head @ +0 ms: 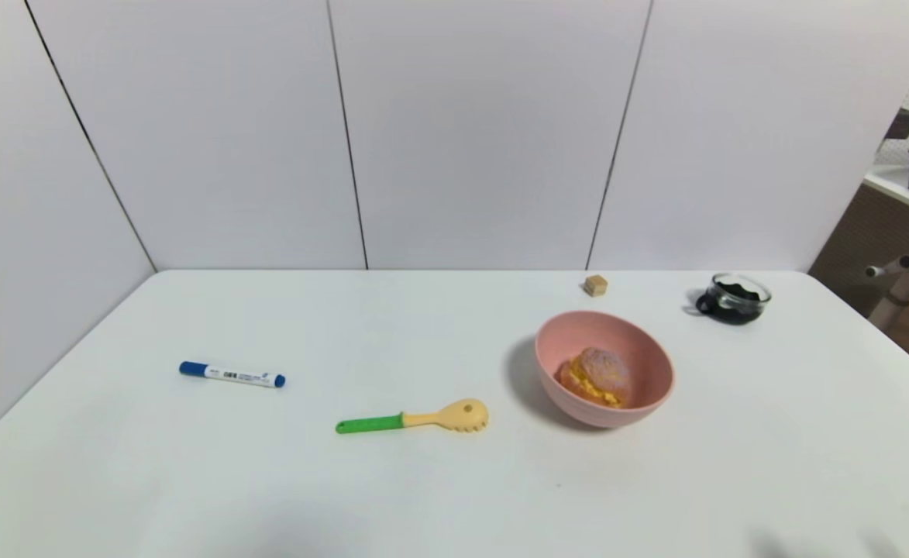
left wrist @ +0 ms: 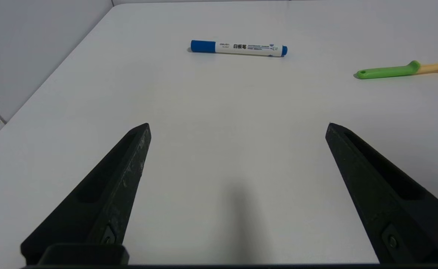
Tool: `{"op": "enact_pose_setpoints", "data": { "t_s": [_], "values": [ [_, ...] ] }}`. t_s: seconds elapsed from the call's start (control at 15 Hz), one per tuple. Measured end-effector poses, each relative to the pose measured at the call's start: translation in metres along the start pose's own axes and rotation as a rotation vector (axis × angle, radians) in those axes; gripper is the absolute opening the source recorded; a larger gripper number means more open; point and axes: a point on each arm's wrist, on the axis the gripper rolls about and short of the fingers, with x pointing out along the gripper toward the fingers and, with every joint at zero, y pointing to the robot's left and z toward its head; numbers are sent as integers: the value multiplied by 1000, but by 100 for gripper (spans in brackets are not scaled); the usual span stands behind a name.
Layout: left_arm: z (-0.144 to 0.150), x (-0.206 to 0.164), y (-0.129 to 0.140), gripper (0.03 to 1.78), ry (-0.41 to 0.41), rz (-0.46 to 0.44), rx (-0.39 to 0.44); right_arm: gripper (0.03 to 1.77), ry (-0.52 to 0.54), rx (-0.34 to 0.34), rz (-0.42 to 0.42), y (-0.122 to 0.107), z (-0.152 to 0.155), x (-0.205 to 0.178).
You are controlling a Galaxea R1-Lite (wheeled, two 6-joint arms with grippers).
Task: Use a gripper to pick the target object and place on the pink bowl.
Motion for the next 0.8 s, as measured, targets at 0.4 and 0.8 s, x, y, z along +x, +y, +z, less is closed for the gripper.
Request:
{"op": "enact_pose_setpoints", "data": {
  "t_s": [0.4, 0.8],
  "values": [
    [0, 0, 0, 169, 0, 0, 0, 169, -79, 18, 43, -1, -44, -28],
    [0, 0, 0, 169, 0, 0, 0, 169, -142, 56, 44, -2, -47, -32]
  ]
}}
